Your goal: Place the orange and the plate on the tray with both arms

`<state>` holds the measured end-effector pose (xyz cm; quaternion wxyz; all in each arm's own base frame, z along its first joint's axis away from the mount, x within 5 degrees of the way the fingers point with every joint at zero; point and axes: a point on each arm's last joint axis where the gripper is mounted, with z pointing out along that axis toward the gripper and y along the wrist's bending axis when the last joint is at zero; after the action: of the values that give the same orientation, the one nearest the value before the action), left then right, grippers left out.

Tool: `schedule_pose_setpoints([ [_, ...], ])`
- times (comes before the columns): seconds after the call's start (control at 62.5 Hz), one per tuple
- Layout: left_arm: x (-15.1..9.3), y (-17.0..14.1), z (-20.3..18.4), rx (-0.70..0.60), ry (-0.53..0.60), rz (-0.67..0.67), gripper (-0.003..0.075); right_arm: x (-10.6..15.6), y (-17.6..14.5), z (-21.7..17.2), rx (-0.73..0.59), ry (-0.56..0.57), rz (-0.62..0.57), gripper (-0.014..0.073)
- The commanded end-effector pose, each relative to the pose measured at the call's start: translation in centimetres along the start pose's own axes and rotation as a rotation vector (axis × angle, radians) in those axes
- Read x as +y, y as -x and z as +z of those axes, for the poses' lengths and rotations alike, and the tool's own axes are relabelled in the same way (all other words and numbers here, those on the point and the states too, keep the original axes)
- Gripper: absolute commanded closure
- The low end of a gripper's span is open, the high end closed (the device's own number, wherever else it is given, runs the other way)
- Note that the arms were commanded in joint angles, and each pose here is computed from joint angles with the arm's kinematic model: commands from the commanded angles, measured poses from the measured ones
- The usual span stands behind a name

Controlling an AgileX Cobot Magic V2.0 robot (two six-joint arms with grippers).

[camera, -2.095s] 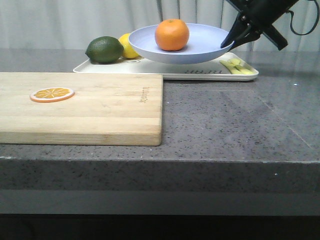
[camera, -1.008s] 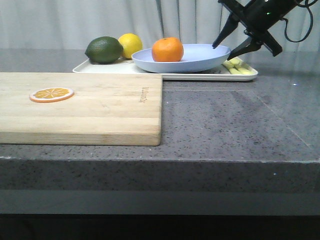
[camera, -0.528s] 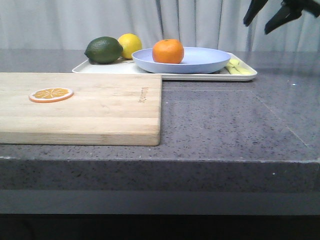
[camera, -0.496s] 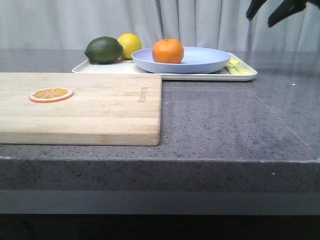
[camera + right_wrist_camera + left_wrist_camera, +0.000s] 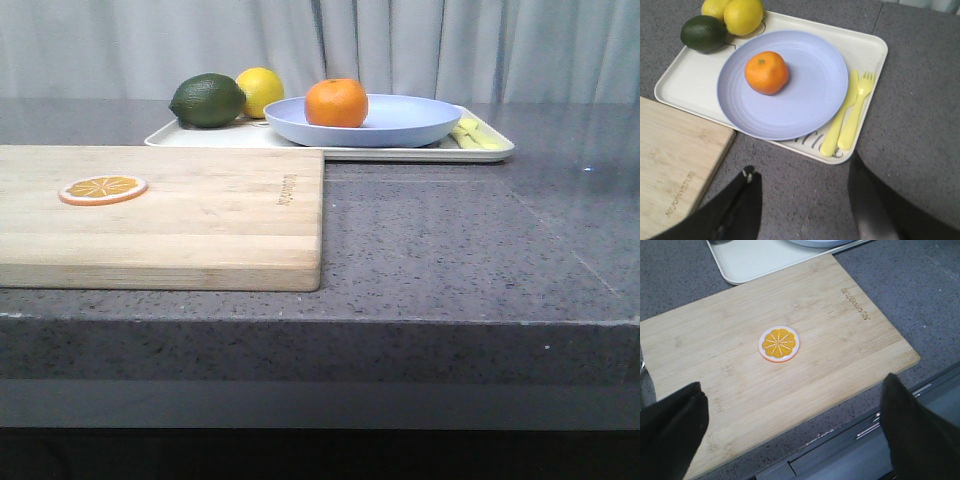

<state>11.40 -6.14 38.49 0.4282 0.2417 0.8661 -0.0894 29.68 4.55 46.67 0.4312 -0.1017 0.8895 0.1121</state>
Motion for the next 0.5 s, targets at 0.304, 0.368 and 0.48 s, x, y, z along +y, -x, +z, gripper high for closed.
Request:
schedule_pose_setpoints([
  [0.304, 0.1, 1.0, -0.5, -0.073, 0.005, -0.012, 0.0047, 1.2, -9.1, -8.2, -0.125, -0.113, -0.06, 0.0179],
  [0.368, 0.1, 1.0, -0.5, -0.073, 0.005, -0.012, 0.0047, 1.3, -10.9, -9.1, -0.119, -0.128, -0.06, 0.0179],
  [0.48, 0.1, 1.0, -0.5, -0.073, 0.005, -0.012, 0.0047, 1.7, -13.7, -10.8, -0.147, -0.133, -0.016, 0.0179],
])
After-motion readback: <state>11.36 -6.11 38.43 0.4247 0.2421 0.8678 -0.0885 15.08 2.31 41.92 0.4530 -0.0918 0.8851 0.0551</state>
